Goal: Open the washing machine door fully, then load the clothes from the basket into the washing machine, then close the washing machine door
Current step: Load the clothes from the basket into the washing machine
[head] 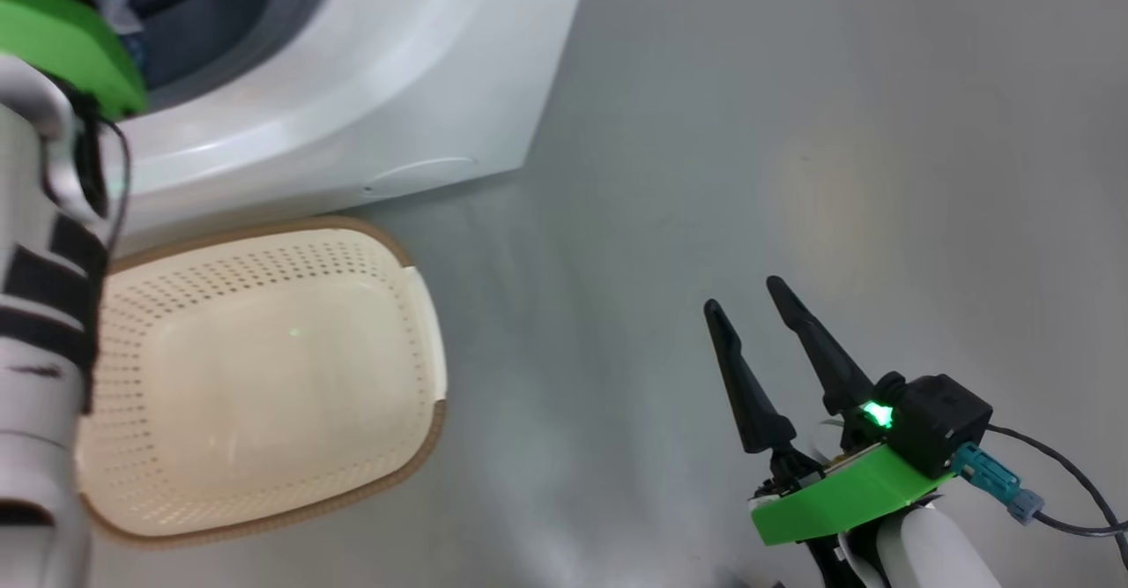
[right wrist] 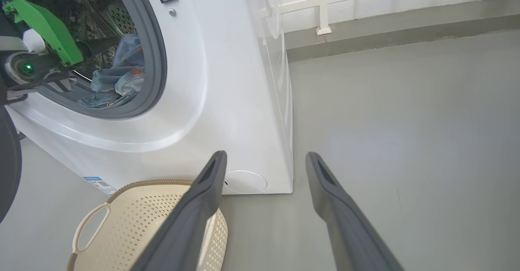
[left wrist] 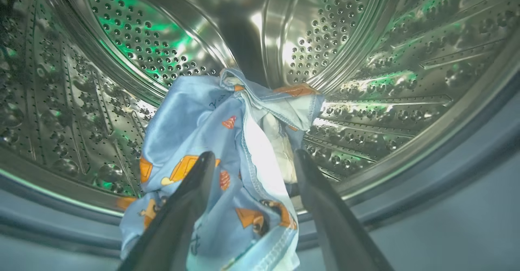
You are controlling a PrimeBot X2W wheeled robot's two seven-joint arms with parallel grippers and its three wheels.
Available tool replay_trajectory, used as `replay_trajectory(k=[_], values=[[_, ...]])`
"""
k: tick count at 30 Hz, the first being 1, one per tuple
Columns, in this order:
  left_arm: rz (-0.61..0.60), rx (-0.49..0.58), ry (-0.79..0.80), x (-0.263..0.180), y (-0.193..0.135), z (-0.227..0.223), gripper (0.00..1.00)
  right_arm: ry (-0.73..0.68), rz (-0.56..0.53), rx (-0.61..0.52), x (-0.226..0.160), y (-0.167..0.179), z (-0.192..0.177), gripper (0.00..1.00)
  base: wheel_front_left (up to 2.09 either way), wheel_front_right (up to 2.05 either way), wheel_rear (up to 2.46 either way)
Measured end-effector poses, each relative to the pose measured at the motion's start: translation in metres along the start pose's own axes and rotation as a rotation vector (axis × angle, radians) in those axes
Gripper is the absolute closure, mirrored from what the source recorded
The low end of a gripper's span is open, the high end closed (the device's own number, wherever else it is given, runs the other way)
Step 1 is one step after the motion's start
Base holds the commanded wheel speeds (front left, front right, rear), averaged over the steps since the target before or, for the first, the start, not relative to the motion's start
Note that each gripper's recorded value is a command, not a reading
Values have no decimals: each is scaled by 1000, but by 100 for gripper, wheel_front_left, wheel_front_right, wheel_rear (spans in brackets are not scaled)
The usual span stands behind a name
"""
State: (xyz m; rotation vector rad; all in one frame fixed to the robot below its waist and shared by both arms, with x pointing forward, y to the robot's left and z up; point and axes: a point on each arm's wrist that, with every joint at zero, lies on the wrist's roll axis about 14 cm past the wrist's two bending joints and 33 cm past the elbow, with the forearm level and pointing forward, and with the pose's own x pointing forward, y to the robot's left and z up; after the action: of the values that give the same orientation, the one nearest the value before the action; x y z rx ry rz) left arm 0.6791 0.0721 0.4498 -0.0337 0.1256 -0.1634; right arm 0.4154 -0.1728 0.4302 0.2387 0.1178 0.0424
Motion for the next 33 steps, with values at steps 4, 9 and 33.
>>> replay_trajectory(k=[4,9,33], values=[[0,-15,2,-19,4,-4,0,-9,21,-2,3,6,2,0,0,0,0],[7,-36,8,-46,11,-15,0,-13,52,11,5,17,2,0,0,0,0],[119,-118,-35,-179,42,-43,0,-48,98,-39,25,26,8,0,0,0,0]])
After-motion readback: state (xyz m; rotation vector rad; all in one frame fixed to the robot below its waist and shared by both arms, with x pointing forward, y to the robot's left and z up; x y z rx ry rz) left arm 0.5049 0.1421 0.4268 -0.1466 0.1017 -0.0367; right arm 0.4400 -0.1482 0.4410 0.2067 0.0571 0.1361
